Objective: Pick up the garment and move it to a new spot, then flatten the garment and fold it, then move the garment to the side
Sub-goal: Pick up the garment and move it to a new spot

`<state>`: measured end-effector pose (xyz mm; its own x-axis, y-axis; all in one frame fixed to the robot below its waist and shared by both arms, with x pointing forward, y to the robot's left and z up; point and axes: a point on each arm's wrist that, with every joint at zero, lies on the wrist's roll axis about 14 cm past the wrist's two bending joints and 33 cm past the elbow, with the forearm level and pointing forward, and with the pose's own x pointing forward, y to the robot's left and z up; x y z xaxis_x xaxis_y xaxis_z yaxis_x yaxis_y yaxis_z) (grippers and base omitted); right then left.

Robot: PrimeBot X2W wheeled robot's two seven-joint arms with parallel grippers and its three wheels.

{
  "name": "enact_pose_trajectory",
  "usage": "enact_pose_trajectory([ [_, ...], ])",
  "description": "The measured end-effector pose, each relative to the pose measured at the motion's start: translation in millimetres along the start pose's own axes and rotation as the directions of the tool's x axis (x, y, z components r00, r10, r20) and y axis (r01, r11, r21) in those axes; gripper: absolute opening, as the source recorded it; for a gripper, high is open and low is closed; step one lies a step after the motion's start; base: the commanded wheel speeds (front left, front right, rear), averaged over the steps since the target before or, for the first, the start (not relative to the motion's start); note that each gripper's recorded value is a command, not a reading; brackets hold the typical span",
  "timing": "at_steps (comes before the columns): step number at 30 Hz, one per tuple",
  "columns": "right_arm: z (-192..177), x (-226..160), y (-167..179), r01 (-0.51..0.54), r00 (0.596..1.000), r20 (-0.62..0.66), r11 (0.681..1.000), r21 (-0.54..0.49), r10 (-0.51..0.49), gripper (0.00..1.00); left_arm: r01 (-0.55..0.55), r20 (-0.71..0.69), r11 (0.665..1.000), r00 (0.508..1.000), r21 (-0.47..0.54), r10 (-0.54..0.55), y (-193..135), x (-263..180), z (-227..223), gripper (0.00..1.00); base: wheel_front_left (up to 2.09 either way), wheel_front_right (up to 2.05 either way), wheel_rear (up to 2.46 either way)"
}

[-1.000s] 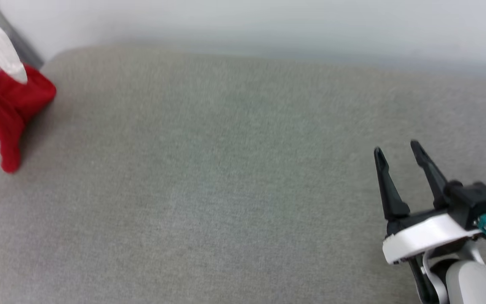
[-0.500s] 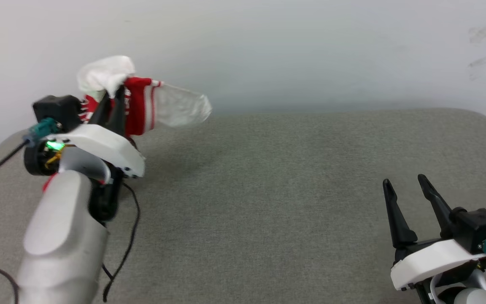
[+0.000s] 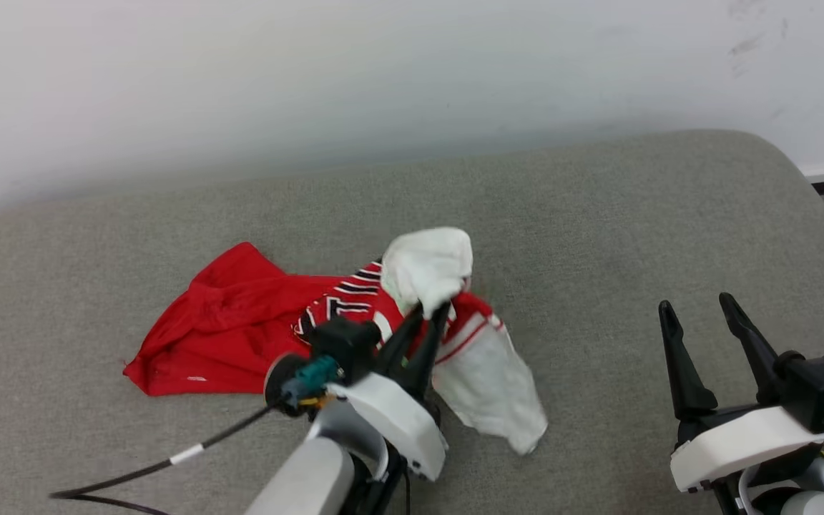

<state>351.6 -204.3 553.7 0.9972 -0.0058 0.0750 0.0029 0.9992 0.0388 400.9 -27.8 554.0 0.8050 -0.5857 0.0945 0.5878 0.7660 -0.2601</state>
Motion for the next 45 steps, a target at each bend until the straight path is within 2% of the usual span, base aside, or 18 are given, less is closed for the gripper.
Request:
enact_pose_trajectory([
  [6, -12.9, 15.9, 2.4, -0.009, 0.999, -0.032, 1.0, 0.002, 0.009, 1.0, -0.021, -0.26, 0.999, 0.965, -0.024, 0.014, 5.7, -27.0, -95.9, 0.0, 0.0, 0.0, 0.0],
  [7, -15.6, 18.5, 3.6, -0.013, 0.999, -0.038, 1.0, 0.004, 0.013, 1.0, -0.023, -0.29, 0.999, 0.957, -0.028, 0.014, 7.6, -30.6, -105.7, 0.14, 0.0, 0.0, 0.0],
  [8, -18.4, 21.1, 5.5, -0.019, 0.999, -0.044, 1.0, 0.007, 0.019, 1.0, -0.027, -0.316, 0.999, 0.949, -0.032, 0.016, 9.9, -34.6, -114.4, 0.38, 0.0, 0.0, 0.0],
  [9, -20.5, 23.6, 7.1, -0.024, 0.998, -0.049, 1.0, 0.009, 0.025, 1.0, -0.028, -0.332, 0.999, 0.943, -0.035, 0.015, 10.9, -37.8, -120.1, 0.75, 0.0, 0.0, 0.0],
  [10, -21.8, 26.0, 9.5, -0.032, 0.998, -0.05, 0.999, 0.011, 0.032, 1.0, -0.031, -0.34, 0.999, 0.94, -0.036, 0.017, 13.0, -40.6, -123.8, 1.0, 0.0, 0.0, 0.0],
  [14, -26.9, 31.7, 16.5, -0.053, 0.997, -0.06, 0.998, 0.017, 0.054, 1.0, -0.049, -0.316, 0.999, 0.948, -0.014, 0.042, 22.0, -44.3, -121.0, 1.0, 0.0, 0.0, 0.0],
  [19, -21.1, 29.6, 19.9, -0.063, 0.997, -0.042, 0.998, 0.021, 0.064, 1.0, -0.052, -0.143, 0.998, 0.988, 0.024, 0.055, 21.7, -34.1, -73.7, 1.0, 0.0, 0.0, 0.0],
  [24, -14.5, 22.7, 22.3, -0.07, 0.997, -0.026, 0.997, 0.026, 0.071, 1.0, -0.137, -0.009, 0.987, 0.99, 0.086, 0.138, 43.0, -41.6, -28.8, 1.0, 0.0, 0.0, 0.0],
  [30, -9.3, 17.1, 27.1, -0.085, 0.996, -0.015, 0.996, 0.026, 0.086, 1.0, -0.309, 0.081, 0.94, 0.95, 0.145, 0.3, 86.8, -71.7, 3.2, 1.0, 0.0, 0.0, 0.0],
  [34, -9.8, 14.0, 28.8, -0.091, 0.996, -0.018, 0.996, 0.026, 0.091, 1.0, -0.443, 0.12, 0.884, 0.896, 0.152, 0.428, 122.9, -101.1, 17.3, 1.0, 0.0, 0.0, 0.0],
  [38, -12.8, 8.7, 27.7, -0.087, 0.996, -0.031, 0.996, 0.026, 0.088, 1.0, -0.511, 0.133, 0.837, 0.86, 0.195, 0.493, 146.7, -128.9, 27.7, 1.0, 0.0, 0.0, 0.0],
  [41, -15.9, 3.7, 25.7, -0.082, 0.996, -0.042, 0.996, 0.026, 0.083, 1.0, -0.527, 0.122, 0.821, 0.85, 0.219, 0.512, 152.5, -142.1, 30.0, 1.0, 0.0, 0.0, 0.0],
  [45, -16.8, -1.3, 24.8, -0.078, 0.996, -0.049, 0.996, 0.029, 0.08, 1.0, -0.527, 0.102, 0.819, 0.849, 0.228, 0.518, 149.2, -149.9, 29.0, 1.0, 0.0, 0.0, 0.0],
])
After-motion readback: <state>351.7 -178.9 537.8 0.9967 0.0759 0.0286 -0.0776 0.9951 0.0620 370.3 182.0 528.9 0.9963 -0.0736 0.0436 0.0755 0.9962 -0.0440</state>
